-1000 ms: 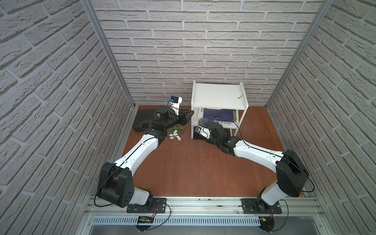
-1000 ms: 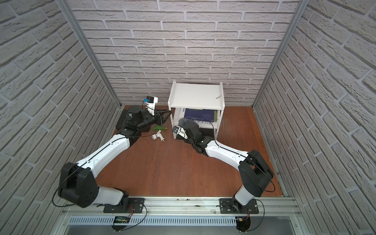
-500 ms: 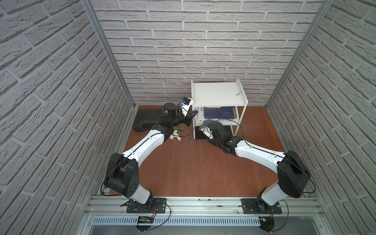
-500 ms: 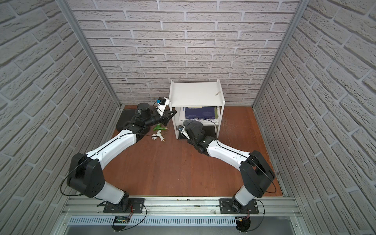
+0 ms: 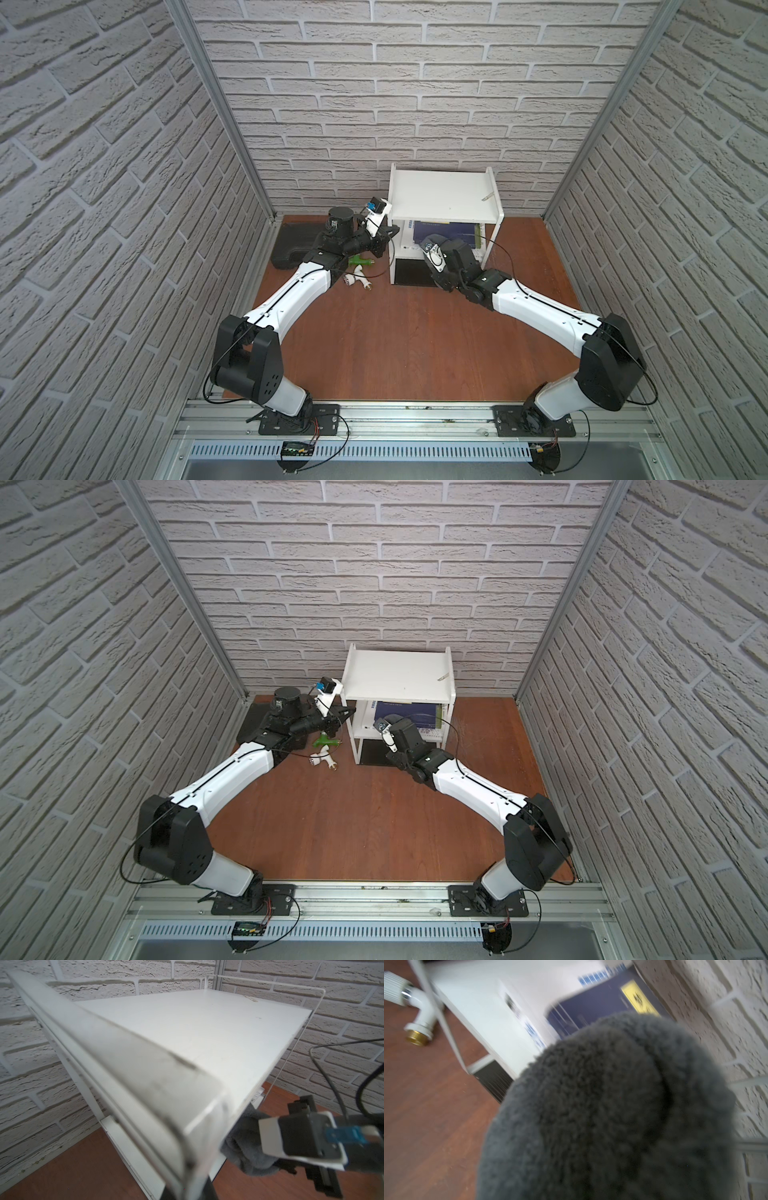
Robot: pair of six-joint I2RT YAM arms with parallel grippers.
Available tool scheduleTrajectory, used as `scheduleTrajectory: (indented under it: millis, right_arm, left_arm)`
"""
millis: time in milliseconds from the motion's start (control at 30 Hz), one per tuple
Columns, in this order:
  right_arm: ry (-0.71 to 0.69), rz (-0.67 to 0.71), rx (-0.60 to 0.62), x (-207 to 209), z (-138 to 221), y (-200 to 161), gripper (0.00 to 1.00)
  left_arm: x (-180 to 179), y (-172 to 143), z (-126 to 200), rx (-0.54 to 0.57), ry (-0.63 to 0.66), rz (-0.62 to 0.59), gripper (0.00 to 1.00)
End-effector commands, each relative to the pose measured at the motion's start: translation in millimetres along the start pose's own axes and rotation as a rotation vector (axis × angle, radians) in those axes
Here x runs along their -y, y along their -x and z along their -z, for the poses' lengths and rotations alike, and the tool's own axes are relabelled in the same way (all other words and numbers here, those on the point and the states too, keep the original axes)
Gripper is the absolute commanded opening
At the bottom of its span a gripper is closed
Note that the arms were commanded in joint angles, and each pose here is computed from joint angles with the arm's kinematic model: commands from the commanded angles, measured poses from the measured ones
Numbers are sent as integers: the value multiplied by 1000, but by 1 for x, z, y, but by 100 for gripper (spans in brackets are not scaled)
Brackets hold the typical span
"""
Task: Wipe the bookshelf clean with a cloth
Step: Wipe the dust from the shelf.
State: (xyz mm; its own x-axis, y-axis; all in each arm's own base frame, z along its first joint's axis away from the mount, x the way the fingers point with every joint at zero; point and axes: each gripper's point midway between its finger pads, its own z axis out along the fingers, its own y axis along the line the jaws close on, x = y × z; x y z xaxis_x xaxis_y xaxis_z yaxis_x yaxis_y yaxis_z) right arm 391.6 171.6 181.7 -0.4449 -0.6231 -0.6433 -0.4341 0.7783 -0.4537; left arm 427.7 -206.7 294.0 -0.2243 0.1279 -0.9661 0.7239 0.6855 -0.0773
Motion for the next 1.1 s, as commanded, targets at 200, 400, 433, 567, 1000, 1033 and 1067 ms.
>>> scheduleTrajectory:
  millis: [200, 400, 433, 567, 1000, 1033, 1067]
  right_arm:
    - [-29, -349, 322, 85, 99, 17, 3]
    - [-73, -479, 72, 75, 39, -45, 3]
    - [-73, -511, 48, 68, 30, -58, 3]
    - [-64, -590, 143, 78, 40, -41, 3]
    - [-85, -892, 118, 114, 34, -83, 3]
    - [-89, -937, 122, 120, 36, -93, 3]
    - [-92, -980, 146, 131, 41, -98, 3]
  left_arm:
    - [-39, -14, 35, -119, 192, 44, 0]
    - [-40, -21, 33, -124, 196, 78, 0]
    - [-40, -23, 33, -126, 199, 77, 0]
    - [-43, -28, 33, -136, 192, 87, 0]
    - [-63, -41, 32, -174, 294, 144, 0]
    - [-64, -42, 32, -169, 299, 127, 0]
    - [-66, -43, 32, -166, 305, 111, 0]
